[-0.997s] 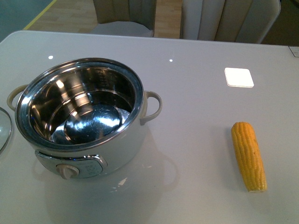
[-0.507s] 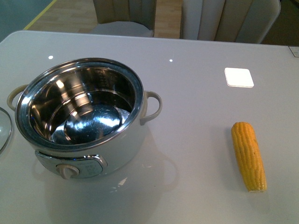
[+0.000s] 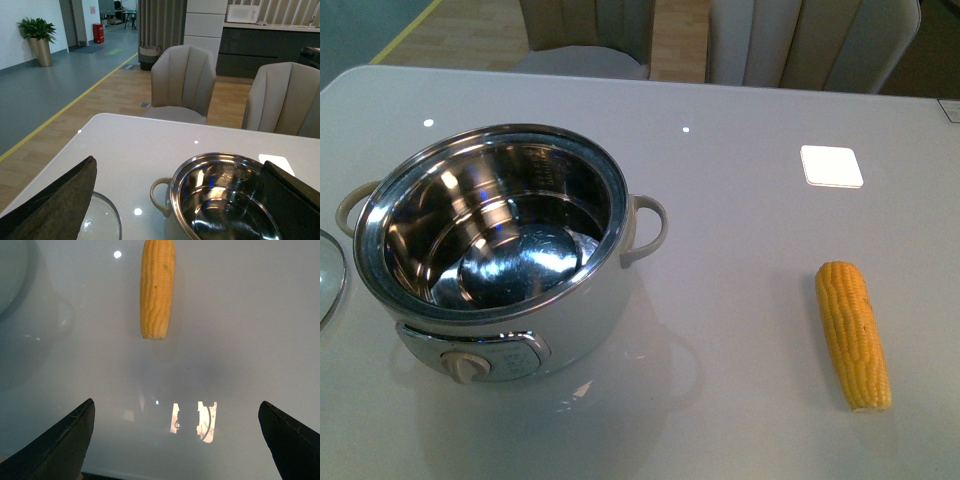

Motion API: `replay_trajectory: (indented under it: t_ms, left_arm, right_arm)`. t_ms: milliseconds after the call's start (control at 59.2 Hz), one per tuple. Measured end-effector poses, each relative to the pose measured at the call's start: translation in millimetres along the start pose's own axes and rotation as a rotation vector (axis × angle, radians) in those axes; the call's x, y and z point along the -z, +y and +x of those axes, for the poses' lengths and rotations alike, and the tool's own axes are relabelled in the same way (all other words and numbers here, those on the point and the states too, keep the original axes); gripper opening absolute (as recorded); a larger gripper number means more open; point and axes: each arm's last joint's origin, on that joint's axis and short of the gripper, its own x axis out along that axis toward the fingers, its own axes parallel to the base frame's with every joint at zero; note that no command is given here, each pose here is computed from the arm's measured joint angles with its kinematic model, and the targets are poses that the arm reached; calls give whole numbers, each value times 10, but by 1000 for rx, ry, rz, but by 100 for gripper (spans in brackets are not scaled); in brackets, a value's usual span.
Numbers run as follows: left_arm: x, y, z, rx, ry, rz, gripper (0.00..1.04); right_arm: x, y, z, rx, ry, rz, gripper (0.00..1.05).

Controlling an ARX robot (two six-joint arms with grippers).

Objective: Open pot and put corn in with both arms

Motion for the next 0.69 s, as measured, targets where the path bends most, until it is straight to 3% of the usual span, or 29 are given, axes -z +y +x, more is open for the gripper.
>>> replay_trajectory:
  t_ms: [270,456,693]
  left_arm:
    - [0,0,0,0,0,0,98]
    - [0,0,0,0,0,0,98]
    - [0,0,0,0,0,0,98]
  right_arm:
    - [-269,68,467,-31,33,18,96]
    - [-578,125,966,20,83,54,96]
    - [-753,152,1576,32,177,89,96]
